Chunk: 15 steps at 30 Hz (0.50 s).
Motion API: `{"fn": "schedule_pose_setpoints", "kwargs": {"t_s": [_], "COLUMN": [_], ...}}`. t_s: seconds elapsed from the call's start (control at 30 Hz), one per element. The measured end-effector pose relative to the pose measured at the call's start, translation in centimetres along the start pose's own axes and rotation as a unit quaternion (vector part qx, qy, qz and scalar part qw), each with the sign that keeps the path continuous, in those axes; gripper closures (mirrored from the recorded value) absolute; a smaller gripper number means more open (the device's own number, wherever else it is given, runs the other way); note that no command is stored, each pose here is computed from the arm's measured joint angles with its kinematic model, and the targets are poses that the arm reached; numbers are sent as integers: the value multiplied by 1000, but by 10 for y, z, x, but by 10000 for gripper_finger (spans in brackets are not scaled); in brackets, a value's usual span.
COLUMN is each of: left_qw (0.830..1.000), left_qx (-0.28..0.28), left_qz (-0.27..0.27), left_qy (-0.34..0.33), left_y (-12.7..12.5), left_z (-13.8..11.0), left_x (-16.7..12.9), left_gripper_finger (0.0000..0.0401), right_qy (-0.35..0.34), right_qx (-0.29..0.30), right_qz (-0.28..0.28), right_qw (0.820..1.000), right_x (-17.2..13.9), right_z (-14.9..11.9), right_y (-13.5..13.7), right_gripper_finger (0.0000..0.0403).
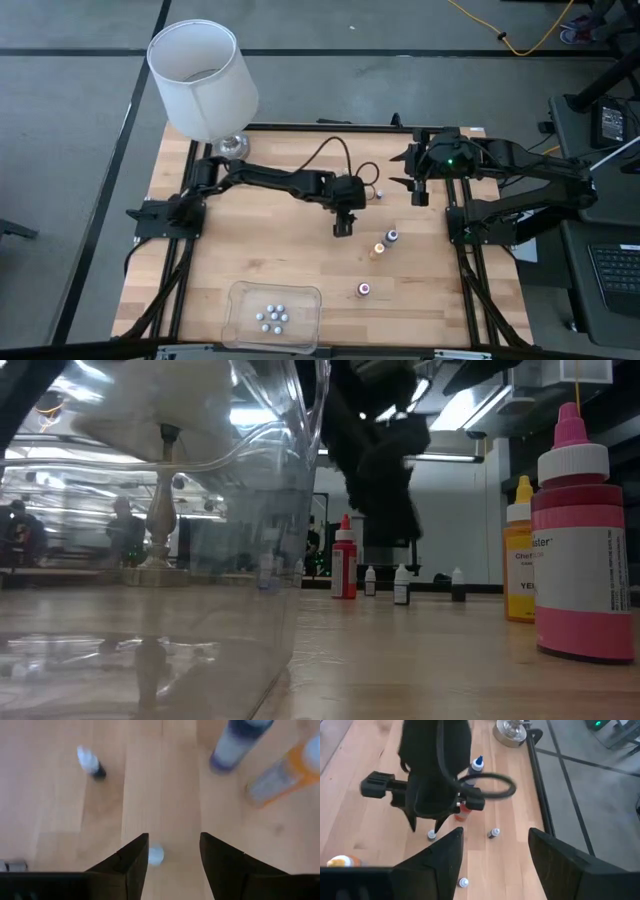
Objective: Pick & Place food coloring
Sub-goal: Put the small blue food coloring bottle into the bin
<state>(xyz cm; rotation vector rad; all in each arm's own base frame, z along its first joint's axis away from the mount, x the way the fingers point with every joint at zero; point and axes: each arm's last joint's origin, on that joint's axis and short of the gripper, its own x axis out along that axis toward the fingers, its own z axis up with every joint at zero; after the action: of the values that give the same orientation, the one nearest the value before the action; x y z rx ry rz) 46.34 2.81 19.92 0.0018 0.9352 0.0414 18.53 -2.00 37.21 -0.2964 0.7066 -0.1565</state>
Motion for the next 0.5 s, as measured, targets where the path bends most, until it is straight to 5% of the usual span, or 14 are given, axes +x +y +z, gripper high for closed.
{"fn": "schedule_pose_setpoints", "kwargs": {"t_s": [0.5], "left_qw": [998], "left_qx": [20], "left_qz": [39], "left_qy": [34], "left_y": [5], "left_z": [-10], "left_x": [13], "left_gripper_finger": [218], "right_qy": [-1], "right_qx": [-18], "right_qz": [1], "right_qw": [1000], "right_x": [0], "right_z": [0], "right_y": [0], "right_gripper_finger": [179]}}
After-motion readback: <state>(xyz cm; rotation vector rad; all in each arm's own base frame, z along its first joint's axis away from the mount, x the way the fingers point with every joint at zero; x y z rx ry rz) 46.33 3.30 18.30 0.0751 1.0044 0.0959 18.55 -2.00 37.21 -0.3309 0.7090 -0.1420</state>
